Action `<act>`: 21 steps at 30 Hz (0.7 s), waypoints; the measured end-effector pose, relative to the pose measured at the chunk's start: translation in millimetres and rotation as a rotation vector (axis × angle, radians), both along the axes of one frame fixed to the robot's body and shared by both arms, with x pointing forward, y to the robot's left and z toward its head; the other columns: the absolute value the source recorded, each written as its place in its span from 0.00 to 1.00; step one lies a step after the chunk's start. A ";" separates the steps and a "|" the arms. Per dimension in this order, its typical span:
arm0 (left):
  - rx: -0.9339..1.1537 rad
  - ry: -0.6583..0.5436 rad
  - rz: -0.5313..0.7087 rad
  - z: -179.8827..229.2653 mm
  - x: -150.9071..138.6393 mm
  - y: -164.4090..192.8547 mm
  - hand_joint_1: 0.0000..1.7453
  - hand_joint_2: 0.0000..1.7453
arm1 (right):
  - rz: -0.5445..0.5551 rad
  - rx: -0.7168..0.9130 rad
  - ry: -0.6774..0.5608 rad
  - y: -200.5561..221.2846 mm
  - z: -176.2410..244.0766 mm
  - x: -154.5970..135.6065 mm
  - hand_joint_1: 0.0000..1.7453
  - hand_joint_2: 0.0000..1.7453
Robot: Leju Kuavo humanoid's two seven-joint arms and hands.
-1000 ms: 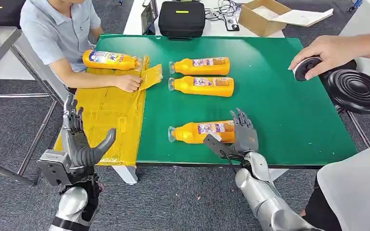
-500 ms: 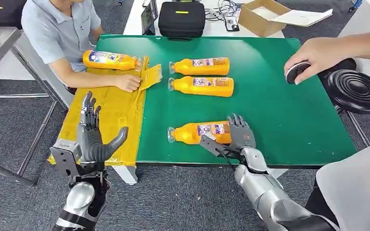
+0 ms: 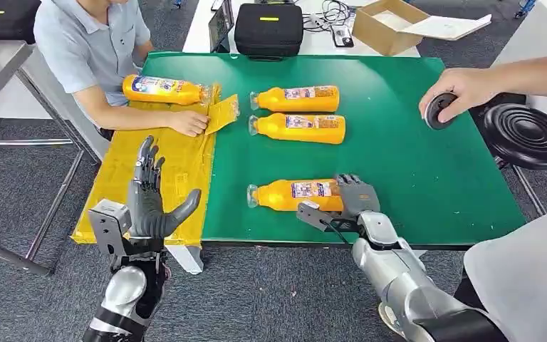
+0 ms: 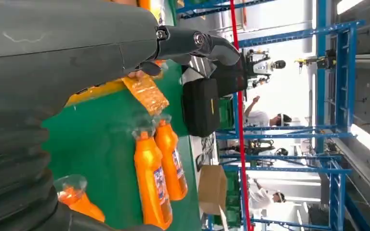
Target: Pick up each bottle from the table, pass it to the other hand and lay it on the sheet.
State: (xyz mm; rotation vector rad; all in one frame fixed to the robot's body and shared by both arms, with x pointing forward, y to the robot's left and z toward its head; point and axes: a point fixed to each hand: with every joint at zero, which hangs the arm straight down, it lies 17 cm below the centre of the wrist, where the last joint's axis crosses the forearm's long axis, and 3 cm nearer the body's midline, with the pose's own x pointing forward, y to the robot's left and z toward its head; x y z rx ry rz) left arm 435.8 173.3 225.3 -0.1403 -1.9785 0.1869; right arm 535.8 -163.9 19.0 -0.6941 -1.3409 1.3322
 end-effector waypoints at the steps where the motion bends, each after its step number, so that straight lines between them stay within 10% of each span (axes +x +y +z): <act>1: -0.001 -0.001 0.000 -0.1 0.0 -0.2 0.00 1.00 | 0.009 0.039 -0.008 1.3 2.0 -1.1 1.00 1.00; 17: 0.000 -0.029 0.054 4.0 -1.4 8.7 0.00 1.00 | 0.012 0.322 -0.012 8.4 10.4 -10.8 1.00 1.00; 21: -0.243 0.267 0.168 -68.4 0.6 46.6 0.00 1.00 | -0.058 0.934 -0.135 34.1 53.8 -42.1 1.00 1.00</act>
